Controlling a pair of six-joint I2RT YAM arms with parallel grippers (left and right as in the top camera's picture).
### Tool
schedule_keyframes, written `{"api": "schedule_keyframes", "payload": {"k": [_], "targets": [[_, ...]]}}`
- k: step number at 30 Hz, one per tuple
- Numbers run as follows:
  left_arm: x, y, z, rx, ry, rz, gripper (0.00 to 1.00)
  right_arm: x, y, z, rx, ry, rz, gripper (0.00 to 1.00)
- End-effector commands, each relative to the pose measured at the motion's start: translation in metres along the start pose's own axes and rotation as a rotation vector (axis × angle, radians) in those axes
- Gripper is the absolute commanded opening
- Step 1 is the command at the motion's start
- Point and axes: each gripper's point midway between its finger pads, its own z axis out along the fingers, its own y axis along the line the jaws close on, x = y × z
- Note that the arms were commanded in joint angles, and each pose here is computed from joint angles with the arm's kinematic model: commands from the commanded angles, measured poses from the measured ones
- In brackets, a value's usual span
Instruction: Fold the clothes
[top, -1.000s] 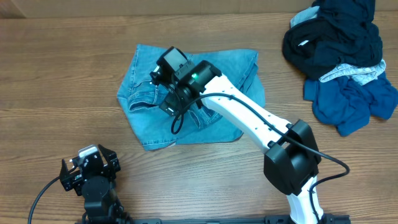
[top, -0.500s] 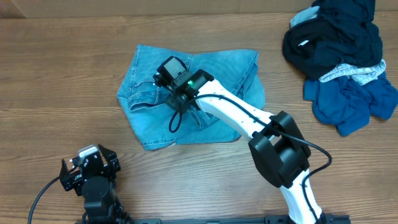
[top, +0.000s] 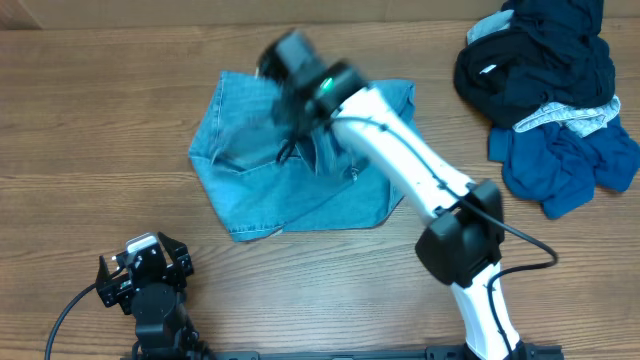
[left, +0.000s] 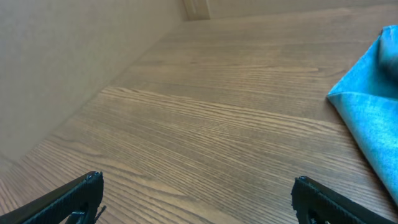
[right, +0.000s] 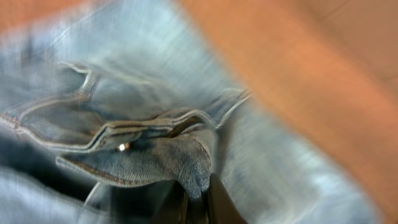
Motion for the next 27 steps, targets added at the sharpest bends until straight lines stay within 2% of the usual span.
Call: {"api": "schedule_keyframes", "payload": {"k": [1,7,12,15,20,27], "targets": [[0.001,-0.001,0.000,0.008,0.004,-0.004,1.00,-0.071,-0.055,-0.089,-0.050,-0.287,0.146,0.04],[0.001,-0.001,0.000,0.008,0.004,-0.004,1.00,-0.114,-0.105,-0.189,-0.113,-0.579,0.248,0.04],[0.001,-0.001,0.000,0.008,0.004,-0.004,1.00,-0.124,-0.101,-0.208,-0.114,-0.641,0.232,0.04],[0.001,-0.001,0.000,0.008,0.004,-0.004,1.00,-0.135,-0.077,-0.211,-0.158,-0.667,0.200,0.04],[0.001,-0.001,0.000,0.008,0.004,-0.004,1.00,-0.178,-0.011,-0.249,-0.265,-0.856,0.125,0.04],[0.001,-0.001,0.000,0.008,0.004,-0.004,1.00,-0.206,0.080,-0.301,-0.411,-1.044,0.029,0.04]]}}
